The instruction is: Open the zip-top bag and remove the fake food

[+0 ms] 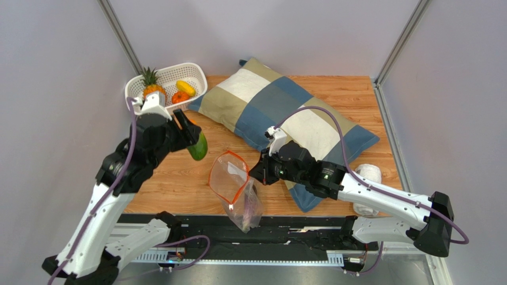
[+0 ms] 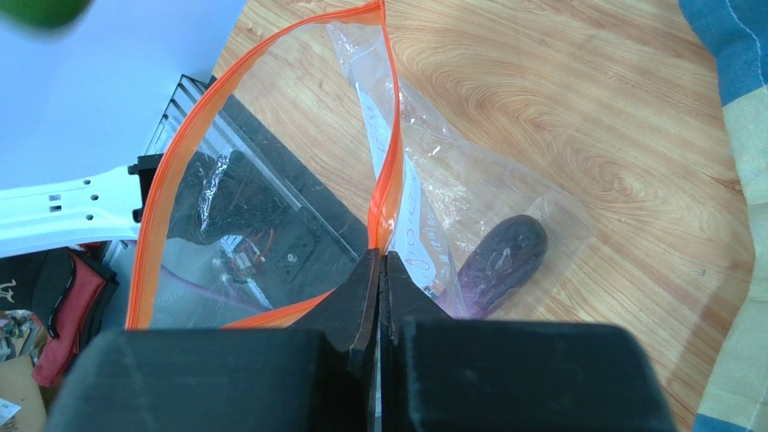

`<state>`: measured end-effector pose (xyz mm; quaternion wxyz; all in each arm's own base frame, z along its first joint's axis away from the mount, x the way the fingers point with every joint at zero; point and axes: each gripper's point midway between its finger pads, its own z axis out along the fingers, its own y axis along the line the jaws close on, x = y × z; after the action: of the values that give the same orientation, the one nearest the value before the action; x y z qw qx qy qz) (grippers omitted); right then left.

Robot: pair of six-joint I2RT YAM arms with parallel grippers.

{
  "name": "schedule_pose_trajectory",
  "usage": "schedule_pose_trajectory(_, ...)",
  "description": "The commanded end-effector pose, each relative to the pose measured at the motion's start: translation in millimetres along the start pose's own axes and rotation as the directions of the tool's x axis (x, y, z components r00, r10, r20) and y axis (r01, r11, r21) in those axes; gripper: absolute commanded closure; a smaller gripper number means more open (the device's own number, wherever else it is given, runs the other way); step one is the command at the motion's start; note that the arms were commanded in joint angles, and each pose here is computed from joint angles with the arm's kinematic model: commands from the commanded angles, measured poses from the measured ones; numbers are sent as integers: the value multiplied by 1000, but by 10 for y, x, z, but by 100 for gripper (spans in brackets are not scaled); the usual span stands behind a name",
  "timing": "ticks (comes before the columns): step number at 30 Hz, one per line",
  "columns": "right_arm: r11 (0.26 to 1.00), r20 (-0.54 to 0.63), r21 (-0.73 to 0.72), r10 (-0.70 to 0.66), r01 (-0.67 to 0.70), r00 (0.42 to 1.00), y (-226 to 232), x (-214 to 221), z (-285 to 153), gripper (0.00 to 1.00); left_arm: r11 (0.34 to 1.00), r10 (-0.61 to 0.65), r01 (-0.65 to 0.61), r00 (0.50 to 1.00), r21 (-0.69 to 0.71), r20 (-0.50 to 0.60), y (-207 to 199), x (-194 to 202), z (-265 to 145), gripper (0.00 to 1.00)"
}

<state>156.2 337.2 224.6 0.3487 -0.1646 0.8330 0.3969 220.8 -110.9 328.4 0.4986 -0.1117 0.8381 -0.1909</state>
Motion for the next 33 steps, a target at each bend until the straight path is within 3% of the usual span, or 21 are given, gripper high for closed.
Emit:
schedule_pose_trajectory(1, 999, 60, -29, -29, 31, 998, 109, -185, -160, 100, 999, 40, -39, 997, -19, 62, 9, -545, 517, 100)
schedule_pose_trajectory(8, 993, 36, -98, -58, 61, 998, 200, -115, -231, 100, 993, 36, -8, 969, -117, 245, 435, -1360, 1355, 100)
schedule_pose_trajectory(17, 980, 47, -152, -121, 127, 992, 345, -206, -288, 100, 974, 14, 42, 970, -223, 243, 1536, -1967, 2779, 100)
schedule_pose_trajectory(19, 978, 59, -160, -126, 134, 990, 390, -261, -297, 100, 971, 23, 41, 965, -237, 260, 1653, -2157, 2928, 100)
schedule_pose_trajectory(23, 973, 75, -175, -141, 152, 987, 441, -320, -308, 100, 957, -4, 61, 981, -284, 196, 2164, -2010, 3568, 100)
schedule_pose_trajectory(25, 971, 78, -182, -145, 157, 986, 464, -332, -312, 100, 962, 4, 51, 979, -267, 204, 2193, -2109, 3702, 100)
schedule_pose_trajectory(29, 972, 87, -170, -150, 163, 985, 450, -363, -311, 100, 962, 23, 21, 988, -272, 156, 2447, -1899, 4108, 100)
schedule_pose_trajectory(33, 975, 91, -146, -154, 167, 984, 407, -399, -261, 100, 960, -4, 43, 990, -277, 140, 2593, -1777, 4229, 84)
